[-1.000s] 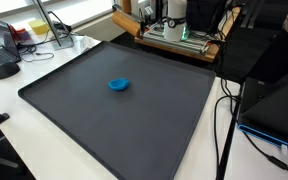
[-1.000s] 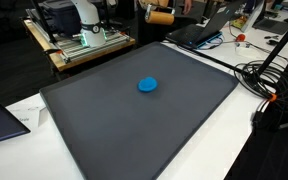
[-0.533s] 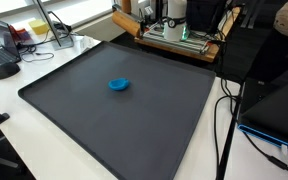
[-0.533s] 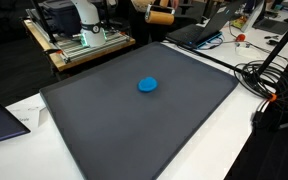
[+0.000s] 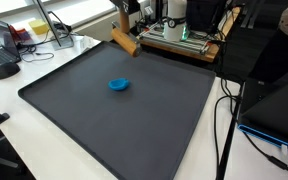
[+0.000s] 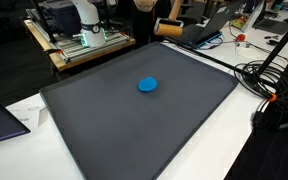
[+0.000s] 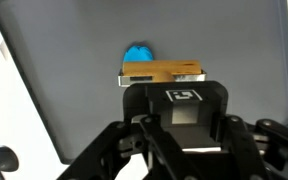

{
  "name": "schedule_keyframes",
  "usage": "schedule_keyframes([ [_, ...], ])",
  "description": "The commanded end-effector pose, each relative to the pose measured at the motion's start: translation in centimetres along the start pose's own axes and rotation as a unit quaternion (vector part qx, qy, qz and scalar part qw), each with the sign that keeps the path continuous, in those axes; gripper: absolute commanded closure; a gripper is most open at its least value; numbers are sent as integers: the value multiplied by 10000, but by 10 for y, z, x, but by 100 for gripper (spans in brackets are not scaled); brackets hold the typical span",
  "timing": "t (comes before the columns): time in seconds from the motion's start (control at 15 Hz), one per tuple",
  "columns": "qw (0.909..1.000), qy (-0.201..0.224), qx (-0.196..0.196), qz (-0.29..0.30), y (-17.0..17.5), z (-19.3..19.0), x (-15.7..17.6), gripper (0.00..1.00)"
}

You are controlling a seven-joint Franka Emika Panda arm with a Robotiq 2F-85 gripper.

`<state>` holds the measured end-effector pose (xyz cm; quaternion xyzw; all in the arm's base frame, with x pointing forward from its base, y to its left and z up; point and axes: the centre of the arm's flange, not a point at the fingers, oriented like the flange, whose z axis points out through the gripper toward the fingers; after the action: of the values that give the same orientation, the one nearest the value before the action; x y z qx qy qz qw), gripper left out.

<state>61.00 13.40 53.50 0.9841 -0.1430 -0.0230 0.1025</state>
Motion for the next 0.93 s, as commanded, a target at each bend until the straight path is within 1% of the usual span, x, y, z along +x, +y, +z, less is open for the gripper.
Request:
schedule_keyframes([
  [0.0,9977,100,-455,489,-38,13,43,77],
  [0.13,9944,149,-787,692,-57,29,55,77],
  [0.4,9861,156,-1391,898,-93,55,69,77],
  [0.67,9721,240,-2021,1168,-117,76,75,77],
  [0.87,9631,236,-2351,1291,-128,89,76,77],
])
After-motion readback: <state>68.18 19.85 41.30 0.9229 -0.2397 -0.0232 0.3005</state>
